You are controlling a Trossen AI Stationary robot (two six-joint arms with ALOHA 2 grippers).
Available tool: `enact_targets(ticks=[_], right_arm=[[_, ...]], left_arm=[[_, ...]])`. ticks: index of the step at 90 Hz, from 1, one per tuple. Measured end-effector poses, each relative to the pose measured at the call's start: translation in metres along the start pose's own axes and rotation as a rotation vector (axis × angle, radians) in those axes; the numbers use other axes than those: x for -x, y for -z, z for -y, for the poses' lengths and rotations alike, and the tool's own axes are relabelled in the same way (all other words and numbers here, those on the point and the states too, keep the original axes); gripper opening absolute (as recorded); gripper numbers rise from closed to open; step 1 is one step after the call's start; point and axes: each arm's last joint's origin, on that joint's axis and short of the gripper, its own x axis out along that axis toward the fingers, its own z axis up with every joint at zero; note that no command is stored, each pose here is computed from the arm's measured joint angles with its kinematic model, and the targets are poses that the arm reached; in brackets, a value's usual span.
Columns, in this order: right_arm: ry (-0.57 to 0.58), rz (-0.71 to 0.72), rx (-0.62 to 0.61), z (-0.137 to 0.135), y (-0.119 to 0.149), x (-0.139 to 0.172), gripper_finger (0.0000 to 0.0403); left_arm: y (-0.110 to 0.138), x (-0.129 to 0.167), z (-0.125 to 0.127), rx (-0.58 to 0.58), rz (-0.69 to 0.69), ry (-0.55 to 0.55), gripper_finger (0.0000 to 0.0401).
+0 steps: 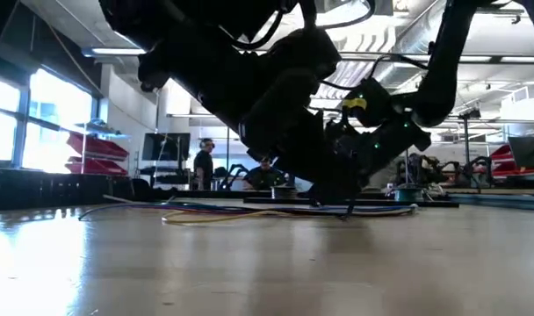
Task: Ziptie cables
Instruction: Insert the right cable zip tie into the cable wires
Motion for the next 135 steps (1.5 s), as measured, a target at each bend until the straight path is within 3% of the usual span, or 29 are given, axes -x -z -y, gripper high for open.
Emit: enact_targets(ticks=[31, 55, 67, 90, 109, 135], right_arm=[[-0.214, -0.026, -0.010, -0.002, 0.003, 0.002, 0.0263], [-0.234, -0.028, -0.017, -0.003, 0.004, 0.002, 0.0217], [-0.230, -0.030, -0.019, -0.004, 0.004, 0.001, 0.0161], [-0.187, -0.037, 0.019, -0.017, 0.005, -0.004, 0.0012], [-0.033, -0.036, 0.152, -0.042, 0.004, -0.009, 0.0001], [0.291, -0.076, 0.515, -0.084, -0.001, 0.001, 0.0000]], left_arm=[[0.001, 0.000, 0.000, -0.009, -0.009, -0.004, 0.0000], [0.001, 0.000, 0.000, -0.015, -0.012, -0.010, 0.0000], [0.001, 0.000, 0.000, -0.016, -0.013, -0.012, 0.0000], [0.001, 0.000, 0.000, -0.011, -0.011, -0.012, 0.0000], [-0.006, 0.005, -0.004, 0.014, 0.007, -0.014, 0.0000], [-0.019, 0.016, -0.028, 0.103, 0.009, 0.016, 0.0000]])
